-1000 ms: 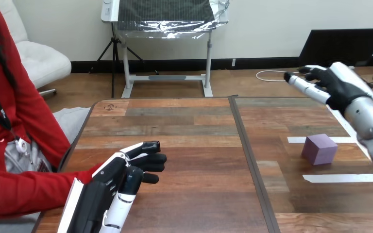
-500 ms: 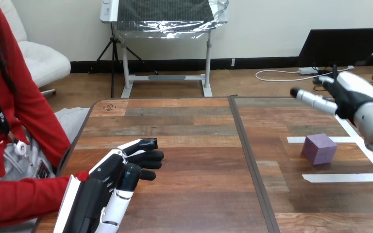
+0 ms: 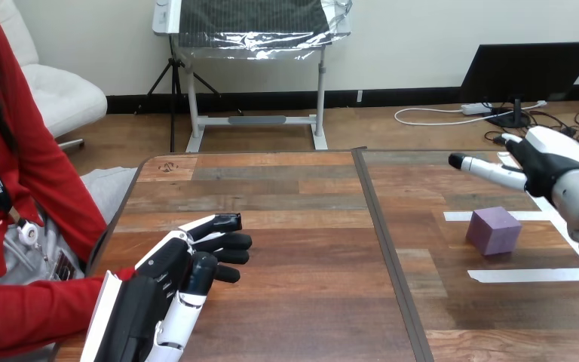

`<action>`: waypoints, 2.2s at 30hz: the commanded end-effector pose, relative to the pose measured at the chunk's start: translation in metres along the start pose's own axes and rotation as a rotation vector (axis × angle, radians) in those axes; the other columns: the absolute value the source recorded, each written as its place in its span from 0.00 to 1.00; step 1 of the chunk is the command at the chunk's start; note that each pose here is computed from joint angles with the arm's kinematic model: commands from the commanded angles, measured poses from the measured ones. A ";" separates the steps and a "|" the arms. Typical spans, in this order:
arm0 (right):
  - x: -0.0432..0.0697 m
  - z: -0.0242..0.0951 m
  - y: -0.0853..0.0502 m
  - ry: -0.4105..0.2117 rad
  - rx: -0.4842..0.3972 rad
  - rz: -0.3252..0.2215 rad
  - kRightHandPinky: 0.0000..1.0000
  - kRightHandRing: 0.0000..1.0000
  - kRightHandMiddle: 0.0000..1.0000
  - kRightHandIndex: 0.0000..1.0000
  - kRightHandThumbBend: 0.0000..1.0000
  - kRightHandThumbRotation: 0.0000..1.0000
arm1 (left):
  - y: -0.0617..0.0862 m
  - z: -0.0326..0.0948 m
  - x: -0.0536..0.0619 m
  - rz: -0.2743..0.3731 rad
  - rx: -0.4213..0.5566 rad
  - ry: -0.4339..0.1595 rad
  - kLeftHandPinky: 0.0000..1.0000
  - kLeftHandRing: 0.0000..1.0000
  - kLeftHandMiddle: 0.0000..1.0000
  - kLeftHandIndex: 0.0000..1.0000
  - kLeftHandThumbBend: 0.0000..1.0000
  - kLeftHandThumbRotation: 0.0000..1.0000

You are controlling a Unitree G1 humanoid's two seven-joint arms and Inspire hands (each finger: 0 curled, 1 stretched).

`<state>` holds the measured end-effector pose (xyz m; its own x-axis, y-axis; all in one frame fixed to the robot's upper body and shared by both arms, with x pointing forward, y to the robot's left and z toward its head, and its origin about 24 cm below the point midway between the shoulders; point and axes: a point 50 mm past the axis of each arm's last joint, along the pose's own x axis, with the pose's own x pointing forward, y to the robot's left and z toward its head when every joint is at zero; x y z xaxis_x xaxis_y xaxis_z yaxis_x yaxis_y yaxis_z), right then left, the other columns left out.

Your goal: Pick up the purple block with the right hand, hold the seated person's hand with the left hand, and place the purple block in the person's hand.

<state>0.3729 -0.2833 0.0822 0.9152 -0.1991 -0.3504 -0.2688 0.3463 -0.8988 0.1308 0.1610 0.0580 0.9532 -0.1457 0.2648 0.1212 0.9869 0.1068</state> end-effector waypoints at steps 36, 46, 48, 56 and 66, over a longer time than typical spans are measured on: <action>-0.003 -0.007 0.030 -0.018 -0.002 0.113 0.76 0.85 0.87 0.85 0.66 0.98 | 0.002 0.010 0.013 -0.010 0.012 -0.074 0.58 0.65 0.68 0.72 0.41 0.82; -0.002 -0.005 0.033 0.001 -0.043 0.140 0.77 0.83 0.85 0.83 0.65 0.99 | 0.003 0.010 0.014 -0.013 0.016 -0.078 0.57 0.64 0.67 0.72 0.38 0.81; -0.002 -0.005 0.033 0.000 -0.056 0.141 0.76 0.82 0.84 0.82 0.66 1.00 | 0.003 0.010 0.014 -0.014 0.016 -0.078 0.57 0.64 0.67 0.72 0.37 0.80; -0.003 -0.005 0.035 -0.001 -0.033 0.143 0.73 0.77 0.79 0.77 0.66 1.00 | 0.003 0.010 0.014 -0.020 0.022 -0.081 0.57 0.64 0.67 0.72 0.38 0.79; -0.002 -0.006 0.034 -0.002 -0.015 0.121 0.69 0.69 0.70 0.69 0.64 0.96 | 0.004 0.010 0.015 -0.024 0.023 -0.085 0.56 0.63 0.67 0.72 0.37 0.79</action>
<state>0.3555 -0.2873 0.0519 0.8731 -0.1836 -0.4517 -0.3755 0.3377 -0.8631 0.1320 0.1615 0.0576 0.9525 -0.1663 0.2551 0.1399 0.9831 0.1184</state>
